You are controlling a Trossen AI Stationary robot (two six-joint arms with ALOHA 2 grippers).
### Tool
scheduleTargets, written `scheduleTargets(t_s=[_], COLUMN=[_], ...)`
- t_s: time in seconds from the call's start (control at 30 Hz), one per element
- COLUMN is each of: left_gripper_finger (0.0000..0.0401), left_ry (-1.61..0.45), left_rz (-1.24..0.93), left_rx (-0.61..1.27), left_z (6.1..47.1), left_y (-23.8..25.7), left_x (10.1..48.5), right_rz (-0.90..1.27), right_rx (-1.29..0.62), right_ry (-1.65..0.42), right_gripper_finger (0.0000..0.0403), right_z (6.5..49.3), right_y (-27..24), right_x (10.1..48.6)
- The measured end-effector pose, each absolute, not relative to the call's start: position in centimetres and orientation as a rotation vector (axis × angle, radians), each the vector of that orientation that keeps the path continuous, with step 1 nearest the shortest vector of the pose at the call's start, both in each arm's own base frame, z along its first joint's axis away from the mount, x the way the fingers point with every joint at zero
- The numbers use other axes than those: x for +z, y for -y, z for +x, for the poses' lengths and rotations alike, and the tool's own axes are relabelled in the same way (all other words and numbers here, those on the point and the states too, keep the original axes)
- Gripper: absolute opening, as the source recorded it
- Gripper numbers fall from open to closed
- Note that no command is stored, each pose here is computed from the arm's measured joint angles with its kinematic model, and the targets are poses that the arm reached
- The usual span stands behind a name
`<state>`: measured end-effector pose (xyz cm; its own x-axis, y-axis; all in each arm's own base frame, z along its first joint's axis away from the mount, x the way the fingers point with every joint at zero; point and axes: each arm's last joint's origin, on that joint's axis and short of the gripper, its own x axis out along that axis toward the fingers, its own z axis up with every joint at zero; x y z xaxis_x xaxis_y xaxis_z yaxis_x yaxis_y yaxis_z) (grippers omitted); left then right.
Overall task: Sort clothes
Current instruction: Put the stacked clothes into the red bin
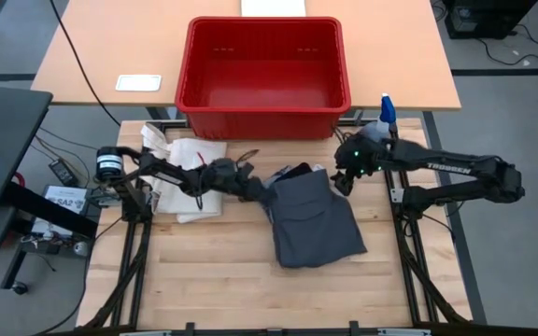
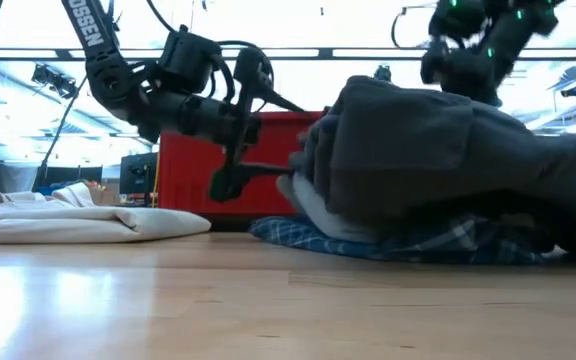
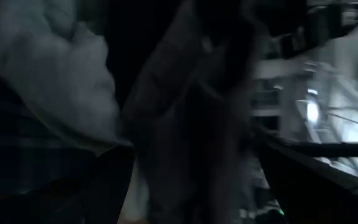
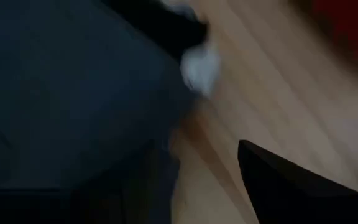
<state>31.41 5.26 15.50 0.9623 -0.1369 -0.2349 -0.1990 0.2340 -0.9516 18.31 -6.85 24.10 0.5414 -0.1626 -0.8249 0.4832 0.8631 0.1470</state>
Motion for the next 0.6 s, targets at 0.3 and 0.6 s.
scheduleTargets(t_s=[0.3, 0.6], left_gripper_finger=[0.035, 0.035], left_ry=[-0.25, -0.206], left_rz=[-1.354, -1.336], left_rx=[0.027, 0.038], left_z=[30.6, 31.0], left_y=[-9.0, -11.7], left_x=[16.0, 17.4], right_rz=[0.393, 0.508], right_rx=[-0.183, -0.201], right_ry=[-0.855, -0.869], right_gripper_finger=[0.0218, 0.0218], right_z=[19.6, 19.7], right_y=[4.9, 3.8], right_x=[28.1, 28.0])
